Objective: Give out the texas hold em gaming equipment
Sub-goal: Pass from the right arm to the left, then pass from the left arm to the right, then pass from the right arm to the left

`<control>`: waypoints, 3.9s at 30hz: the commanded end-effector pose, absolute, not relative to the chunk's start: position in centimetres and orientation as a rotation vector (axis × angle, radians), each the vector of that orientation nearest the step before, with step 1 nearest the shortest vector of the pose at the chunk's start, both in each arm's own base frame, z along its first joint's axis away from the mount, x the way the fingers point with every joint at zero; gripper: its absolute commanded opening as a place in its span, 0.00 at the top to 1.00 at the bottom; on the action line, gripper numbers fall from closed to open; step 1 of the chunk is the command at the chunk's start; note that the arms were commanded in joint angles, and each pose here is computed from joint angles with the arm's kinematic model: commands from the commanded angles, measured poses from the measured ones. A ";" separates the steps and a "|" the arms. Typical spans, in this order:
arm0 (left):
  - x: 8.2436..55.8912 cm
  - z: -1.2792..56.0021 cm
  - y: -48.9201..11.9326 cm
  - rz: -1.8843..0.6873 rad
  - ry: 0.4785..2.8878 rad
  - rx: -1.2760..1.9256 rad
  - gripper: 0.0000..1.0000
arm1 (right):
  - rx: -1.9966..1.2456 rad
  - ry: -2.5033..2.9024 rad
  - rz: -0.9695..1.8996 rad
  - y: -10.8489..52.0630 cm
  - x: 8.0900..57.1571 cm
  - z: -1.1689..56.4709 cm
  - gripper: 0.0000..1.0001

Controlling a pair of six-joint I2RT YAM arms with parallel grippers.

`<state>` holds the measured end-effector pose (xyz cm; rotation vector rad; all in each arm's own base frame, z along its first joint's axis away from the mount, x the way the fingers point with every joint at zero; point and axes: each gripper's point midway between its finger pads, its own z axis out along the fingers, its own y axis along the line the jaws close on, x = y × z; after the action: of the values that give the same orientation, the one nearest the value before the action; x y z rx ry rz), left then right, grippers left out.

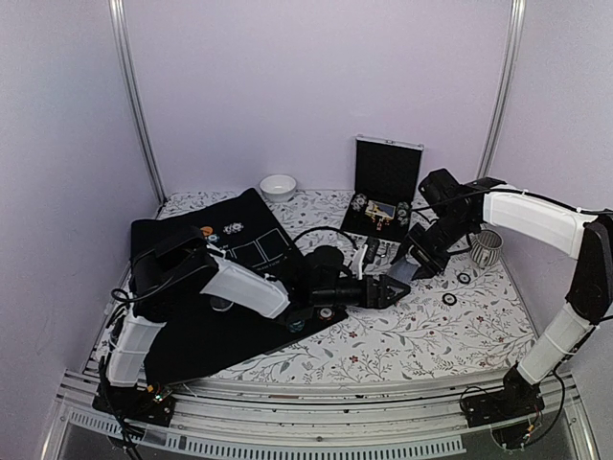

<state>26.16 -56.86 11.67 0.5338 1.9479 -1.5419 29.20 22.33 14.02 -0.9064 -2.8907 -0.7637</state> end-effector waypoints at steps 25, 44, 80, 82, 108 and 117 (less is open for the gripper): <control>27.8 16.3 -54.2 -1.586 1.750 0.466 0.12 | -0.888 -2.884 -0.831 23.9 29.9 14.9 0.55; 28.3 14.1 -53.9 -1.622 1.816 0.426 0.70 | -0.795 -2.838 -0.884 26.8 27.9 15.4 0.55; 20.3 29.3 -43.5 -1.682 1.648 1.020 1.00 | 1.529 -2.866 -1.964 30.4 21.5 34.0 0.00; 19.9 29.6 -43.4 -1.697 1.642 1.034 1.00 | 1.527 -2.821 -1.965 31.1 21.2 33.1 0.03; 19.4 31.1 -42.9 -1.635 1.582 1.099 0.67 | 1.395 -2.724 -1.978 34.0 19.7 30.7 0.98; 21.8 29.3 -39.6 -0.265 1.274 1.342 0.02 | 0.920 -2.986 -1.803 34.1 23.1 29.8 0.98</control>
<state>21.85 -41.31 30.28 1.1033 1.5393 -1.0378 21.43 33.61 29.73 1.1618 -2.8792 -1.8718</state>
